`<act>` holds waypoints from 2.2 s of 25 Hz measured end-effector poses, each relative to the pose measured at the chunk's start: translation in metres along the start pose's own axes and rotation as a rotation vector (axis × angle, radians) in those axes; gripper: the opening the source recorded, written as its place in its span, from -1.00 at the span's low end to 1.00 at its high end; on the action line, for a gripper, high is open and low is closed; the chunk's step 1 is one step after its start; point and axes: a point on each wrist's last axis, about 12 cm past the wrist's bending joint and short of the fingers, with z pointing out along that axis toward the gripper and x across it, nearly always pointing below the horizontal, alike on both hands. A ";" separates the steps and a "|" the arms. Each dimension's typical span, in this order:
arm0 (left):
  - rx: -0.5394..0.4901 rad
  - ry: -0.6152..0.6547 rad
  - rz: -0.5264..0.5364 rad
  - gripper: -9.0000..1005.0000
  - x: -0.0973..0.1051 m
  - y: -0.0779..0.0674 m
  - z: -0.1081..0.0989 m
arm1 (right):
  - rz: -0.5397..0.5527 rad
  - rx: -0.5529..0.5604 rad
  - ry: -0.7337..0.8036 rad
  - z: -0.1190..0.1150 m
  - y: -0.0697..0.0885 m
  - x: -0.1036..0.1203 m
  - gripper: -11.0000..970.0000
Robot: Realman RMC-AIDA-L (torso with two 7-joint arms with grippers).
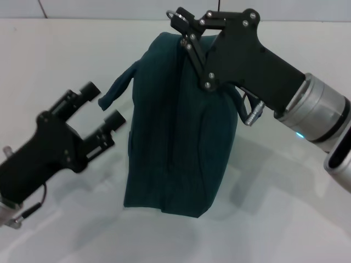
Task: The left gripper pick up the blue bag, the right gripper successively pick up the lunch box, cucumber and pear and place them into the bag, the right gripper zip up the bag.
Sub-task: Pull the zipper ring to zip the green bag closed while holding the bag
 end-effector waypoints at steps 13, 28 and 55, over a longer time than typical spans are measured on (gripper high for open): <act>0.165 0.003 -0.107 0.57 0.001 -0.009 0.026 | 0.002 -0.007 0.022 0.009 -0.001 0.003 -0.95; 0.076 0.060 -0.120 0.56 0.011 0.003 0.038 | 0.017 -0.028 0.032 0.011 0.004 0.004 -0.95; 0.024 0.052 0.103 -0.22 0.008 0.014 0.042 | 0.083 0.016 0.082 -0.007 0.013 0.010 -0.95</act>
